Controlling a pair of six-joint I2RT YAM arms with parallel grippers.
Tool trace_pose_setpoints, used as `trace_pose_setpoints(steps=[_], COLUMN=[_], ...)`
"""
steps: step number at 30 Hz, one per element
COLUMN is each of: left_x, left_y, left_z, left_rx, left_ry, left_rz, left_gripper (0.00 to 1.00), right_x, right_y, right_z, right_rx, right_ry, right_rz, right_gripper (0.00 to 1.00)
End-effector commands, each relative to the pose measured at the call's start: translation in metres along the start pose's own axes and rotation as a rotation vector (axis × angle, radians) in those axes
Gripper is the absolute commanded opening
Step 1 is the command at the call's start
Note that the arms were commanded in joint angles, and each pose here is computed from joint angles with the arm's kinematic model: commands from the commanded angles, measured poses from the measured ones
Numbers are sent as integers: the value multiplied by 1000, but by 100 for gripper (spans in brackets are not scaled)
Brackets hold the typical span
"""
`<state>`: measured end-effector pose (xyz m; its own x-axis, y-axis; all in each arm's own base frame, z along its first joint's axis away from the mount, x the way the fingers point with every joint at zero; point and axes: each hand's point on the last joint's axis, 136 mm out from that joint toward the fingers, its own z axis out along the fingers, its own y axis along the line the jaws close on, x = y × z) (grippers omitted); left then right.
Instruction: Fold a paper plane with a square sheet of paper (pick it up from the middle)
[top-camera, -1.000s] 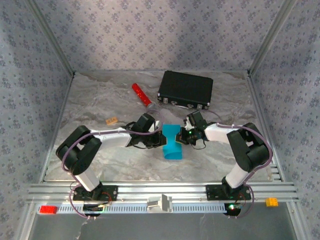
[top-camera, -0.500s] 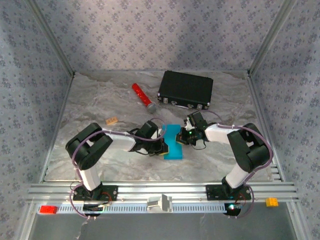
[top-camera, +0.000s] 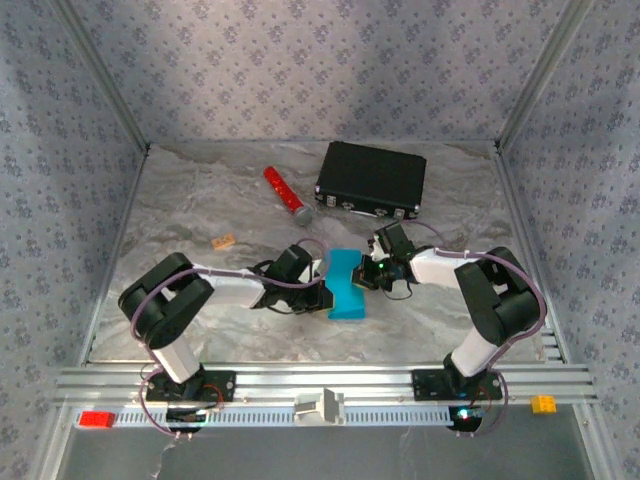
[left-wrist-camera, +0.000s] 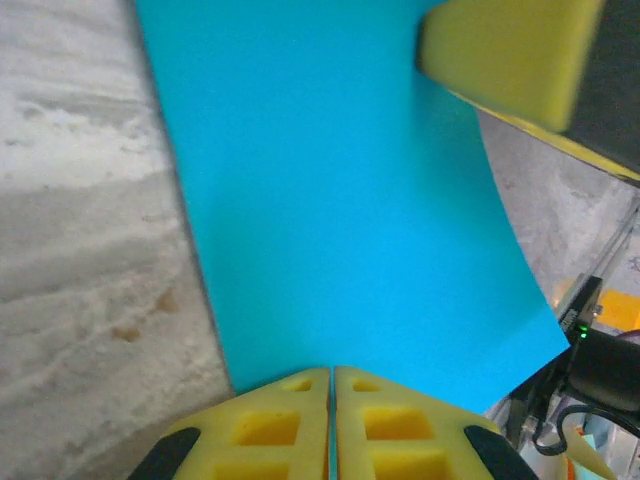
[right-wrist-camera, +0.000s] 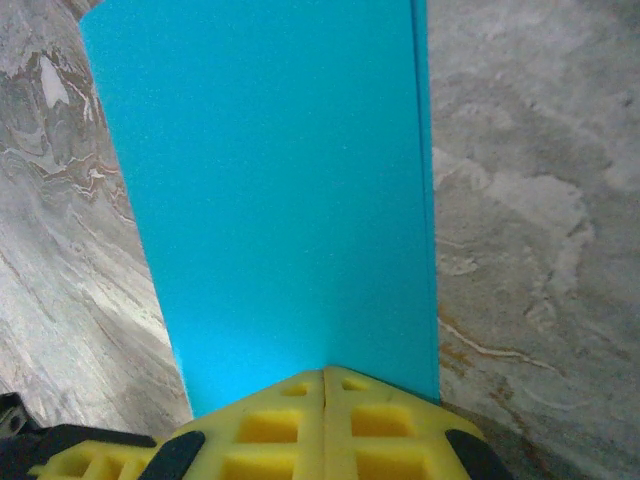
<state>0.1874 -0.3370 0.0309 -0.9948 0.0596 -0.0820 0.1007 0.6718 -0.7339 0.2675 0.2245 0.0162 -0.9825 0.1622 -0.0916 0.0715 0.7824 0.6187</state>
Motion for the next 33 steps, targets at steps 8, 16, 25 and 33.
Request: trace_pose_setpoints(steps=[8, 16, 25, 33], left_x=[-1, 26, 51, 51], left_y=[-20, 18, 30, 22], left_z=[4, 12, -3, -13], left_rx=[82, -6, -127, -165], left_ry=[17, 82, 145, 122], left_rz=[-29, -48, 84, 163], left_gripper=[11, 11, 10, 10], right_x=[34, 34, 34, 32], right_y=[-63, -65, -65, -60], right_z=[4, 4, 4, 6], right_rx=[229, 232, 234, 219], right_ry=[80, 80, 81, 82], right_rz=[112, 116, 119, 98], right_gripper=[0, 0, 0, 0])
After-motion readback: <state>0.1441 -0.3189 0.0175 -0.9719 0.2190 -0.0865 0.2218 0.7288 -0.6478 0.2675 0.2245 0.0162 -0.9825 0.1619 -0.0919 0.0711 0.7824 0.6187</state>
